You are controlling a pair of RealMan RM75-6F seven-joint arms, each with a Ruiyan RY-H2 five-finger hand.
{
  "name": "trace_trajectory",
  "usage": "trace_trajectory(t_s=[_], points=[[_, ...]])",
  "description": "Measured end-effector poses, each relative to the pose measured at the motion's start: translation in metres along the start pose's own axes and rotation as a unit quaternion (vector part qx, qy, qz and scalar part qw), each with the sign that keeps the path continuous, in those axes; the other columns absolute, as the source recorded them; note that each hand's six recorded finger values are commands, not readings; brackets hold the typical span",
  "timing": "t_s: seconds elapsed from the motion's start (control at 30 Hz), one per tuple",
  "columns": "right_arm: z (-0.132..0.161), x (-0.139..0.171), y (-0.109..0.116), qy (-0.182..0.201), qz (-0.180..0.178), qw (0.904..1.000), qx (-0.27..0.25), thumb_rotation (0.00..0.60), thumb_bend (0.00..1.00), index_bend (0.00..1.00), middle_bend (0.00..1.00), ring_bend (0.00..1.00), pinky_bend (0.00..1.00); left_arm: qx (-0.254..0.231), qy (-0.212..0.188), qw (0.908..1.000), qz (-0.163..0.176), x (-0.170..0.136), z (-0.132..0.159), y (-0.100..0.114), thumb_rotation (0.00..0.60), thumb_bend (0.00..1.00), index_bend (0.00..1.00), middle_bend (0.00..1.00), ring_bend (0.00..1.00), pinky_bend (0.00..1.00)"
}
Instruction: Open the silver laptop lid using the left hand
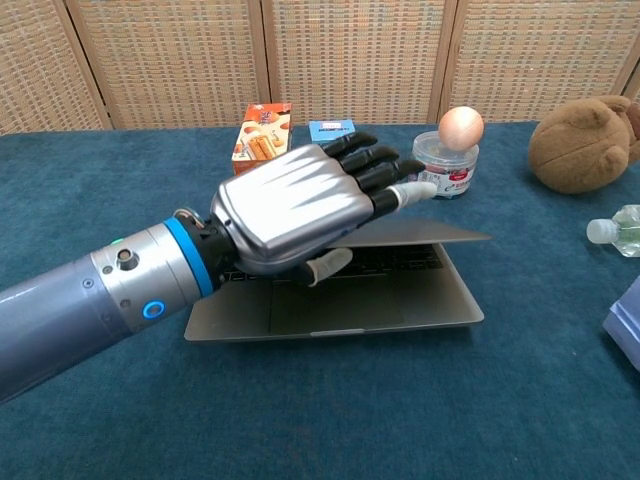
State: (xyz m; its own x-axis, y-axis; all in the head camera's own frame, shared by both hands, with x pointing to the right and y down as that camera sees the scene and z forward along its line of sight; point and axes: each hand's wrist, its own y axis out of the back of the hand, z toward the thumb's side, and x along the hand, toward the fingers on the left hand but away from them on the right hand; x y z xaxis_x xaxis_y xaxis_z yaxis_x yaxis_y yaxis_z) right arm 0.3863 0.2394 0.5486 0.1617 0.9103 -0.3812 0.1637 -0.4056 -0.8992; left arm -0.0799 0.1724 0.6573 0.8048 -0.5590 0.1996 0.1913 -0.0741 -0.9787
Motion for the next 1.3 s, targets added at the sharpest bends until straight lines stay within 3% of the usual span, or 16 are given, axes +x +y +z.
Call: trace_trajectory(t_s=[0.4,0.5,0.63,0.73,0.87,0.97,1.3], points=[[0.006,0.001,-0.001,0.015,0.004,0.9999,-0.006,0.6,0.01,0.02,0.0,0.0,0.0,-0.033,0.047,0.998,-0.027,0.013,-0.017,-0.019,0.6,0.51,0.0,0.0,0.0,0.0],[0.009,-0.001,-0.001,0.032,0.008,0.9994,-0.007,0.6,0.06,0.09,0.05,0.0,0.06,-0.039,0.048,0.9977,-0.027,0.011,-0.016,-0.02,0.6,0.51,0.0,0.0,0.0,0.0],[0.017,-0.008,-0.003,0.07,0.021,0.9973,0.0,0.6,0.24,0.16,0.12,0.01,0.13,-0.037,0.042,0.9981,-0.026,0.008,-0.014,-0.018,0.6,0.51,0.0,0.0,0.0,0.0],[0.03,-0.018,-0.011,0.126,0.048,0.9909,0.011,0.6,0.39,0.2,0.17,0.06,0.2,-0.04,0.042,0.9979,-0.028,0.008,-0.016,-0.017,0.6,0.5,0.0,0.0,0.0,0.0],[0.051,-0.038,-0.028,0.209,0.103,0.9724,0.011,0.6,0.55,0.23,0.19,0.08,0.22,-0.049,0.041,0.9975,-0.031,0.009,-0.02,-0.016,0.6,0.5,0.0,0.0,0.0,0.0],[0.062,-0.049,-0.043,0.25,0.137,0.9584,0.022,0.6,0.64,0.23,0.2,0.09,0.22,-0.048,0.04,0.9976,-0.029,0.01,-0.024,-0.014,0.6,0.5,0.0,0.0,0.0,0.0],[0.09,-0.059,-0.089,0.292,0.19,0.9374,0.013,0.6,0.86,0.23,0.2,0.09,0.22,-0.054,0.044,0.9973,-0.025,0.011,-0.038,-0.007,0.6,0.5,0.0,0.0,0.0,0.0]])
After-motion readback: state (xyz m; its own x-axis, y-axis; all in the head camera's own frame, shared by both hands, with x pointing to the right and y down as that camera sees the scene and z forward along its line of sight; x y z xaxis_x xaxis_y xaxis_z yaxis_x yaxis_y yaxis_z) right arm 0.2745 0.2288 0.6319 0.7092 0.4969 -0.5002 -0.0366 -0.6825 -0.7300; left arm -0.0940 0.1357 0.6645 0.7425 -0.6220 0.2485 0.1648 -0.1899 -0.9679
